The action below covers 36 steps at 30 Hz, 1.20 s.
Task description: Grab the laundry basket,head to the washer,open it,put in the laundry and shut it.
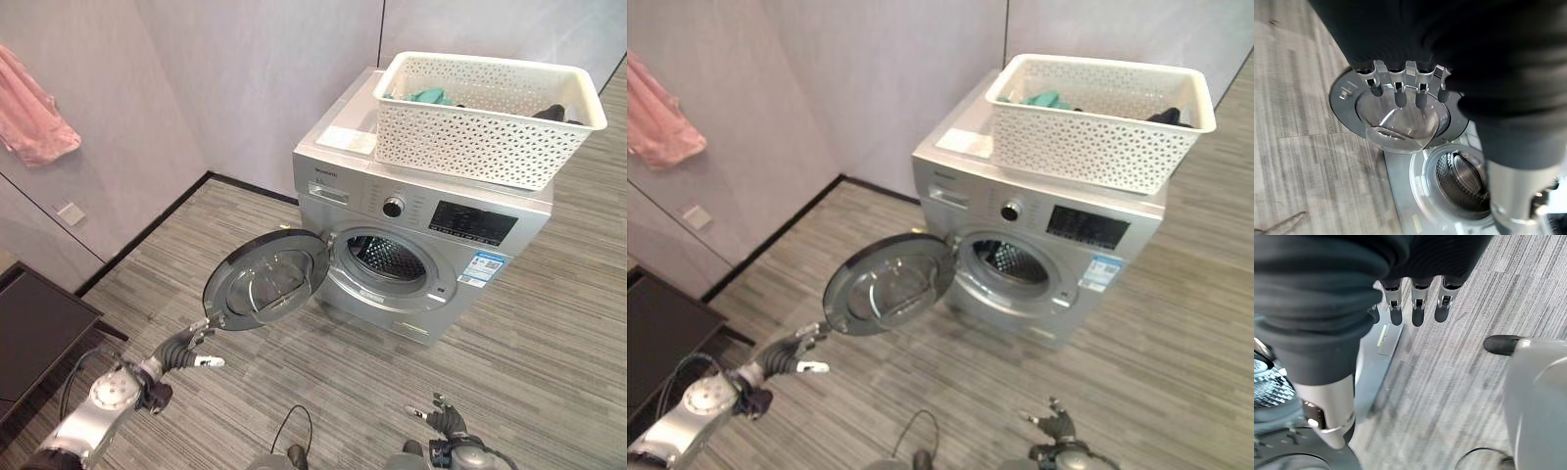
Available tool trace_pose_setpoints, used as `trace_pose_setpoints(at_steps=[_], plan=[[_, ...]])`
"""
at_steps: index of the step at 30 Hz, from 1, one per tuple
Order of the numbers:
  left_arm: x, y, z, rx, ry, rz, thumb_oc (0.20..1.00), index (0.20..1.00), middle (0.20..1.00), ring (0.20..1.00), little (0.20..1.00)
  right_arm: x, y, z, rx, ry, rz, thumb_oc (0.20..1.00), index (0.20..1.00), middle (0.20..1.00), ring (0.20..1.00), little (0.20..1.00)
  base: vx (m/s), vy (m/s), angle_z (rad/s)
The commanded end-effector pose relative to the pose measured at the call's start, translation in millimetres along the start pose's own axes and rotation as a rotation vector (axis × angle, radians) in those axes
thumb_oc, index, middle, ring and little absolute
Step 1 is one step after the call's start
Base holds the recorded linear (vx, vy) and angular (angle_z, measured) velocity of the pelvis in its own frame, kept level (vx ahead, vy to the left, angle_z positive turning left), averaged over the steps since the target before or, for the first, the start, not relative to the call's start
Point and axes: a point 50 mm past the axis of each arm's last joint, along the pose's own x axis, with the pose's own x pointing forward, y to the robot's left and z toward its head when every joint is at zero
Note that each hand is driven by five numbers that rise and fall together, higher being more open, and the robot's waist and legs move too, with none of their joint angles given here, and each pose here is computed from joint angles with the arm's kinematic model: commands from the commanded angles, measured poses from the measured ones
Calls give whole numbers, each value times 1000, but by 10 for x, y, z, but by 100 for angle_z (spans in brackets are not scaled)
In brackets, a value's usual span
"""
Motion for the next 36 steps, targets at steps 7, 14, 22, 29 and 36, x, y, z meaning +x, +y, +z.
trace_pose_setpoints(at_steps=[7, 14, 22, 29, 36], plan=[[93, 66, 282, -108, -144, 34, 1000, 1000, 1000, 1000, 1000, 4, -254, 309, 66, -135, -48, 1000, 1000, 1000, 1000, 1000, 254, 48, -38], [569, -134, 158, -361, -96, 385, 1000, 1000, 1000, 1000, 1000, -75, -584, 656, 239, -296, -269, 1000, 1000, 1000, 1000, 1000, 289, -77, 34], [649, -359, 47, -469, -43, 419, 1000, 1000, 1000, 1000, 1000, -563, -1486, 1317, 307, -669, -697, 1000, 1000, 1000, 1000, 1000, 315, -272, 83], [733, -335, 235, -402, -76, 407, 1000, 1000, 1000, 1000, 1000, -1294, -1740, 2120, 291, -1137, -903, 1000, 1000, 1000, 1000, 1000, 68, -114, 56], [646, -407, -6, -383, 4, 406, 1000, 1000, 1000, 1000, 1000, -2253, -1532, 2719, 250, -1688, -1017, 1000, 1000, 1000, 1000, 1000, 71, 57, 14]])
